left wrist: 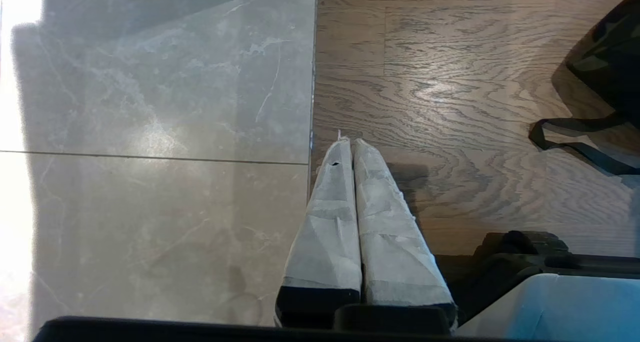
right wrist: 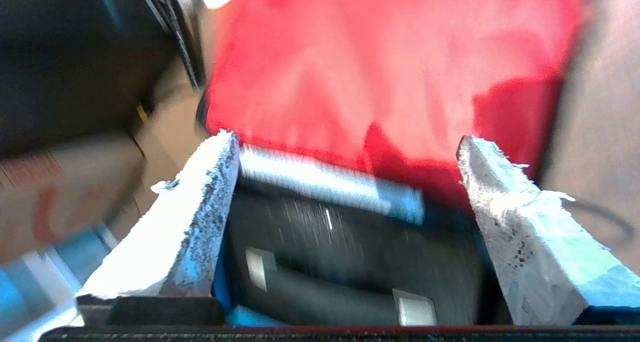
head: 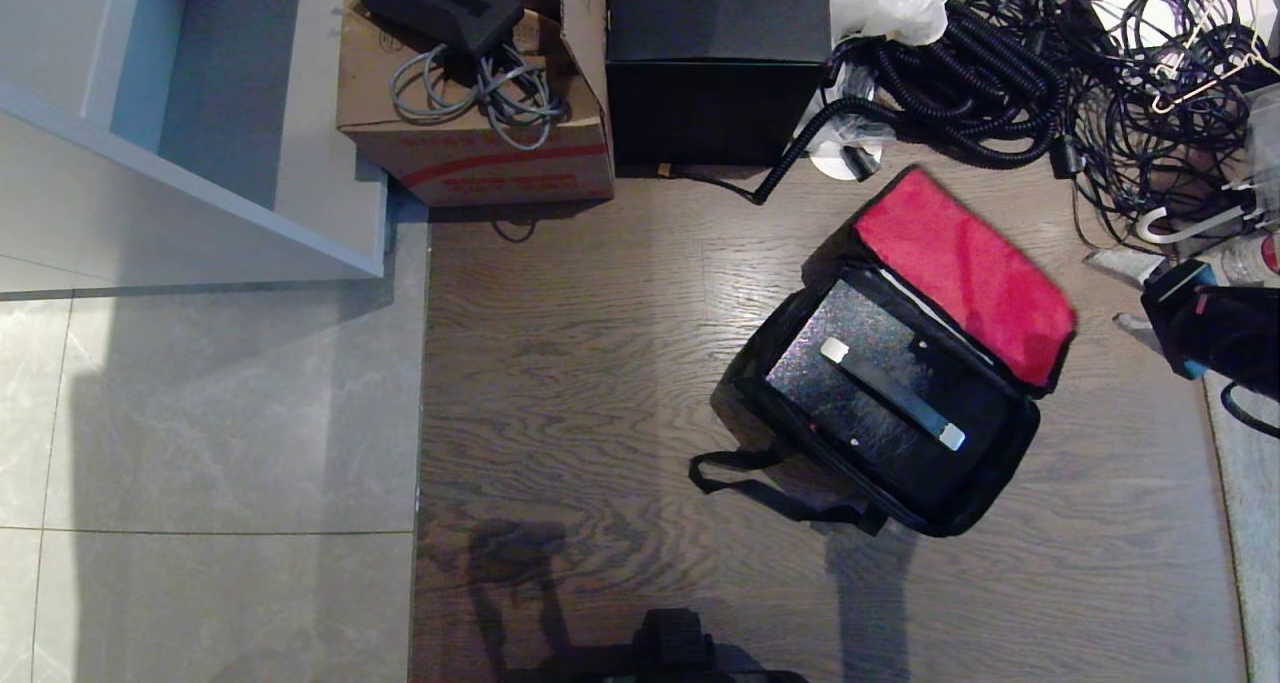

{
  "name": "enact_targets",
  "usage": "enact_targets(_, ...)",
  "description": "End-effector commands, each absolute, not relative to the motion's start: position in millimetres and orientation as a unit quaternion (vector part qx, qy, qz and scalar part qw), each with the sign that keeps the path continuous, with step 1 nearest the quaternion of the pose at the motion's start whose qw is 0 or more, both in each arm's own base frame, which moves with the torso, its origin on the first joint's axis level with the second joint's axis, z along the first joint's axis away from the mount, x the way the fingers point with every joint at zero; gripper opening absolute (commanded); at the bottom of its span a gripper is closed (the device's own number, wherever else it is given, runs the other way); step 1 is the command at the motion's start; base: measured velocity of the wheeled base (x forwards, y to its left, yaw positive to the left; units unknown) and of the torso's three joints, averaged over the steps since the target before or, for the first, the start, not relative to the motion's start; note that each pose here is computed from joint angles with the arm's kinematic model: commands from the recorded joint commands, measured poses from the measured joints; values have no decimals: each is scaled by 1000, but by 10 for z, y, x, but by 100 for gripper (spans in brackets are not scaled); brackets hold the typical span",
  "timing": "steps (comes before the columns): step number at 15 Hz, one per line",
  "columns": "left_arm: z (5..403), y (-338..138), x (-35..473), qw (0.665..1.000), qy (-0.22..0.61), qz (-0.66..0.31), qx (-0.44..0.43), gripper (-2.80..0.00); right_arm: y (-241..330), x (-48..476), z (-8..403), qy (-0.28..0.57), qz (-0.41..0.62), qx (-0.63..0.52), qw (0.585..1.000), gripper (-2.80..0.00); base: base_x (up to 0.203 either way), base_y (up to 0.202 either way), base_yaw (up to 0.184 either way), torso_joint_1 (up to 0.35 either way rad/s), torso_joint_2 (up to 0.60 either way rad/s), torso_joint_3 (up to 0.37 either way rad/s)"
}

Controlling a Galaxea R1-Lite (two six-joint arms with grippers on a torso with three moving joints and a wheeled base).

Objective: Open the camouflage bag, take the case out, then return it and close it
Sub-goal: Open the top of the storage box, then grip the handle

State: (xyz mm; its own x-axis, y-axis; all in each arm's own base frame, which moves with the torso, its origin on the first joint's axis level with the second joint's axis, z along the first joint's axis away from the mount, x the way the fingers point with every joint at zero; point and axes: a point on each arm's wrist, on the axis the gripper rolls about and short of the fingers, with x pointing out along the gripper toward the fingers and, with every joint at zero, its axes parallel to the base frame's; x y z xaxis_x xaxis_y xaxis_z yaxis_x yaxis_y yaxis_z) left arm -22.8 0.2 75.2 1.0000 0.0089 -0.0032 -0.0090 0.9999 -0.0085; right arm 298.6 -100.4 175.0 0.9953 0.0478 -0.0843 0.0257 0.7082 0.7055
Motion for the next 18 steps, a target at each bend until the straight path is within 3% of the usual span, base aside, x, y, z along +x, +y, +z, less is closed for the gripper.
enact_targets(1, 752, 2, -228, 1000, 2, 5, -5, -280, -945, 2819, 1780, 55, 7, 380, 923, 0, 0, 0, 0, 0, 0, 0)
enact_targets(6, 752, 2, -228, 1000, 2, 5, -5, -280, -838, 2615, 1300, 147, -7, 327, 934, 0, 0, 0, 0, 0, 0, 0)
enact_targets(7, 752, 2, -228, 1000, 2, 5, -5, -280, -826, 2608, 1198, 167, -9, 323, 932, -280, 0, 0, 0, 0, 0, 0)
enact_targets(10, 752, 2, -228, 1000, 2, 5, -5, -280, -830, 2633, 980, 210, -10, 287, 934, -280, 0, 0, 0, 0, 0, 0)
enact_targets(13, 752, 2, -228, 1000, 2, 5, -5, -280, -834, 2647, 527, 329, 8, 195, 924, -280, 0, 0, 0, 0, 0, 0)
enact_targets(18, 752, 2, -228, 1000, 2, 5, -5, -280, -605, 2997, 345, 348, 69, 145, 924, -280, 0, 0, 0, 0, 0, 0)
